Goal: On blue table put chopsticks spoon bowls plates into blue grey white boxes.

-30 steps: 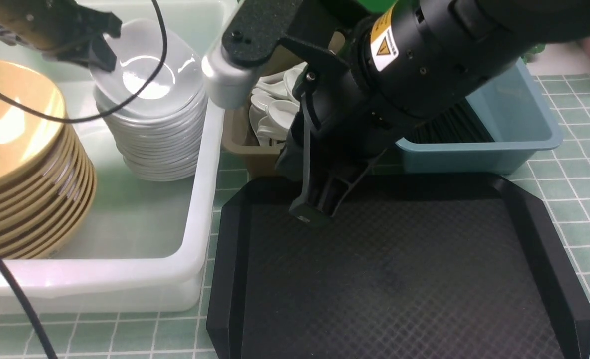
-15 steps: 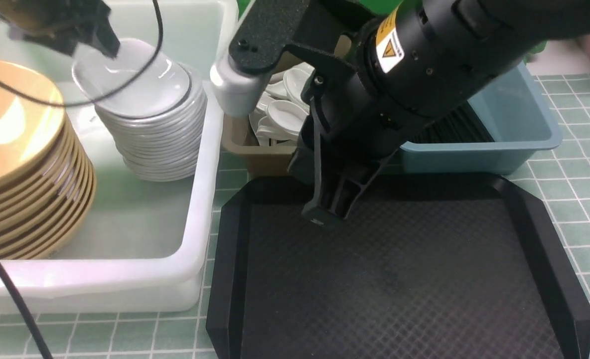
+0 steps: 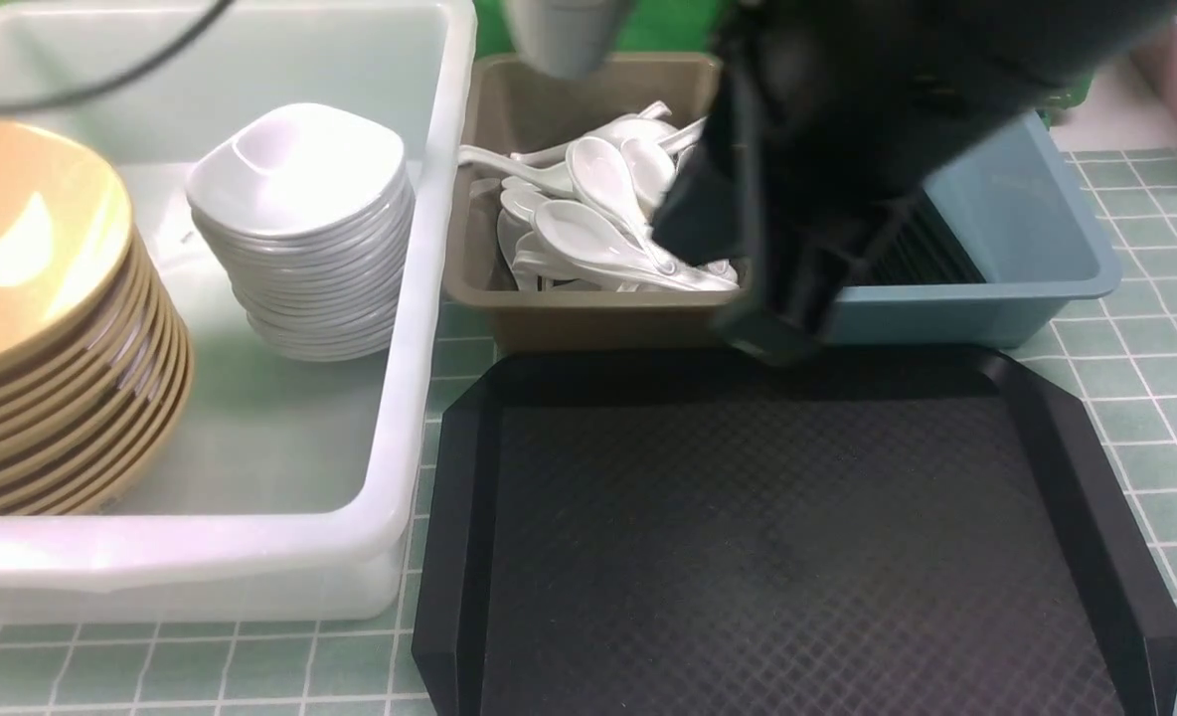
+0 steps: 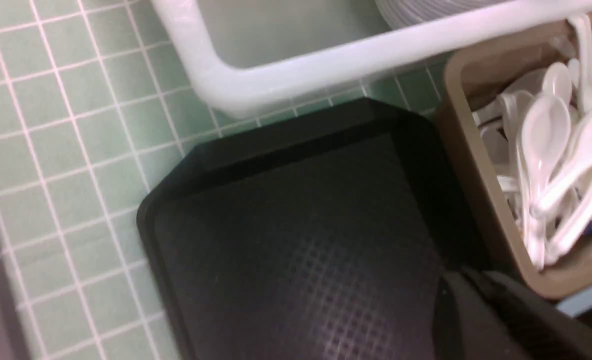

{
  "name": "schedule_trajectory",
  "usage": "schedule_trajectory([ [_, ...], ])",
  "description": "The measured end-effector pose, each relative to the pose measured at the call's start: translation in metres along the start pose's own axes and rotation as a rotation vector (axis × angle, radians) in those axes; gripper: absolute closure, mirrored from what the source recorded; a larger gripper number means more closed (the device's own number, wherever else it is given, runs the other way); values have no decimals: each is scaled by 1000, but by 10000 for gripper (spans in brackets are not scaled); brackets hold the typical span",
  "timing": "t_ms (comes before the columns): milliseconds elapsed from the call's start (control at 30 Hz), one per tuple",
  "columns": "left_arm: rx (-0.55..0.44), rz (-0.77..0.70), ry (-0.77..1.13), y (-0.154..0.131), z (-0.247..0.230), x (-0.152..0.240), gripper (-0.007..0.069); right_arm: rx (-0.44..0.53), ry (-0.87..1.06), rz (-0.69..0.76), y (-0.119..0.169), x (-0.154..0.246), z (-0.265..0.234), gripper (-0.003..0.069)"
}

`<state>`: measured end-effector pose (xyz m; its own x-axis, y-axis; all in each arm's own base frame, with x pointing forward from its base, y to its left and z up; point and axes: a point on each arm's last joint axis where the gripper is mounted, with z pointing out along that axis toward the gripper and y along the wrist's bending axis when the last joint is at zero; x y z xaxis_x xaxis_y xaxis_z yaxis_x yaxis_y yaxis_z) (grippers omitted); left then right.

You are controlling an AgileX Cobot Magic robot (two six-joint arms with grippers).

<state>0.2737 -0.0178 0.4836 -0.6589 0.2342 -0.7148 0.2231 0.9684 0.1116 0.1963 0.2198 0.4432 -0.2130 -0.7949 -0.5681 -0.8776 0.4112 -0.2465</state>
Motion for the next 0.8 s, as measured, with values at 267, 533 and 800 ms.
schedule_trajectory([
  [267,4,-25,34,-27,-39,120,624,33,-76,11,20,53,-23,590],
  [533,-76,-23,-341,-50,-60,233,624,134,-377,23,41,106,-46,582],
  [800,-135,-13,-626,-62,-63,294,624,212,-659,51,59,149,-67,580],
])
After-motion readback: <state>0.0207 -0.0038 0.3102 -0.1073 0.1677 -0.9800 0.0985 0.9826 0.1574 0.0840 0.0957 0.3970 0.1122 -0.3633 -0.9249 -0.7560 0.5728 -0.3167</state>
